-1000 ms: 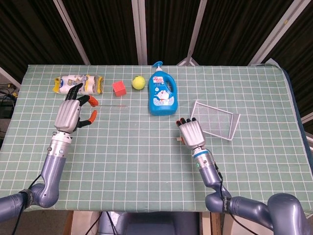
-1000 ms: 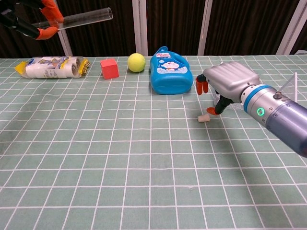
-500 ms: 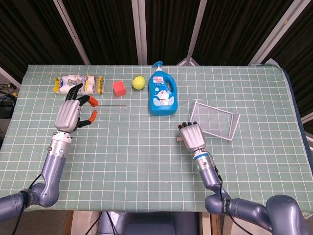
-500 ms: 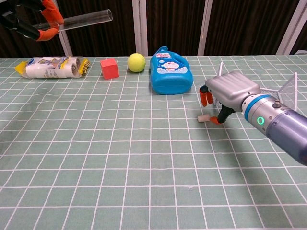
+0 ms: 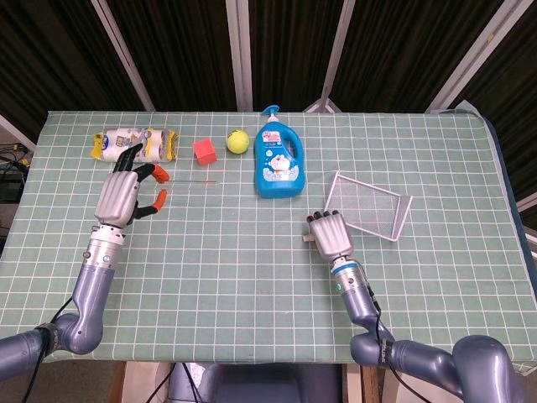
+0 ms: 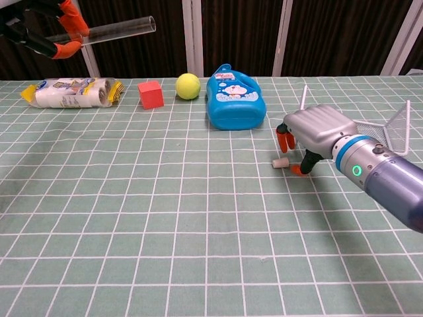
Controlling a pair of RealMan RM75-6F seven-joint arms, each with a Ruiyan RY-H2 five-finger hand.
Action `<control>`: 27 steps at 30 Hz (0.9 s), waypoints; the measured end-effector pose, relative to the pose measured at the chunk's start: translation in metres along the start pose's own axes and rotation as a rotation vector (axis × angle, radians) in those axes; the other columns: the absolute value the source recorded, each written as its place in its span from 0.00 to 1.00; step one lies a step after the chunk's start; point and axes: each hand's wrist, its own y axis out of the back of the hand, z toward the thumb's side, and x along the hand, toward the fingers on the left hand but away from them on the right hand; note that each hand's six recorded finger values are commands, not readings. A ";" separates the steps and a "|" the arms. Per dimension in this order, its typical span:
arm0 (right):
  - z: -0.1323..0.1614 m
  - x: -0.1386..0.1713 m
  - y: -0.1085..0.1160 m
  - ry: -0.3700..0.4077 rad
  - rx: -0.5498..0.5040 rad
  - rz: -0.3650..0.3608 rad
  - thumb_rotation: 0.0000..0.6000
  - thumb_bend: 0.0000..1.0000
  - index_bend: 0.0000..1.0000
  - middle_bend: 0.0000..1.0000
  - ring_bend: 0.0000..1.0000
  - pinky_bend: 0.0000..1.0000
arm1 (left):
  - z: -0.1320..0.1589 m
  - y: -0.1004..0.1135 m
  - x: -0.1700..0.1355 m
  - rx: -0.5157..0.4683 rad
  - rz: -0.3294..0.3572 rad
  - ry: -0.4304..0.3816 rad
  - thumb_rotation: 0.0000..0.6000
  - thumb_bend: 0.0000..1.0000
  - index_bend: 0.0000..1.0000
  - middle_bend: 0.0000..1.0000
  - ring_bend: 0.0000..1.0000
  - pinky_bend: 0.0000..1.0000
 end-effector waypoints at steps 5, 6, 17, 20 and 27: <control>0.003 0.000 0.000 0.006 -0.002 -0.002 1.00 0.30 0.53 0.44 0.49 0.48 | -0.001 0.000 0.000 0.001 0.000 0.000 1.00 0.73 0.52 0.47 0.05 0.00; 0.003 0.000 0.000 0.007 -0.002 -0.003 1.00 0.30 0.54 0.44 0.49 0.48 | -0.001 0.000 0.000 0.001 0.001 0.001 1.00 0.73 0.52 0.47 0.05 0.00; 0.004 -0.002 -0.002 0.007 0.012 0.000 1.00 0.30 0.54 0.44 0.49 0.48 | -0.004 0.000 0.001 -0.003 0.000 0.010 1.00 0.73 0.52 0.47 0.05 0.00; 0.005 -0.002 -0.003 0.008 0.011 0.001 1.00 0.30 0.54 0.44 0.49 0.48 | -0.004 -0.001 0.002 -0.005 -0.001 0.010 1.00 0.73 0.52 0.47 0.05 0.00; 0.008 -0.003 -0.004 0.014 0.013 0.004 1.00 0.35 0.56 0.45 0.49 0.48 | -0.004 -0.001 0.002 -0.003 -0.001 0.011 1.00 0.73 0.52 0.47 0.05 0.00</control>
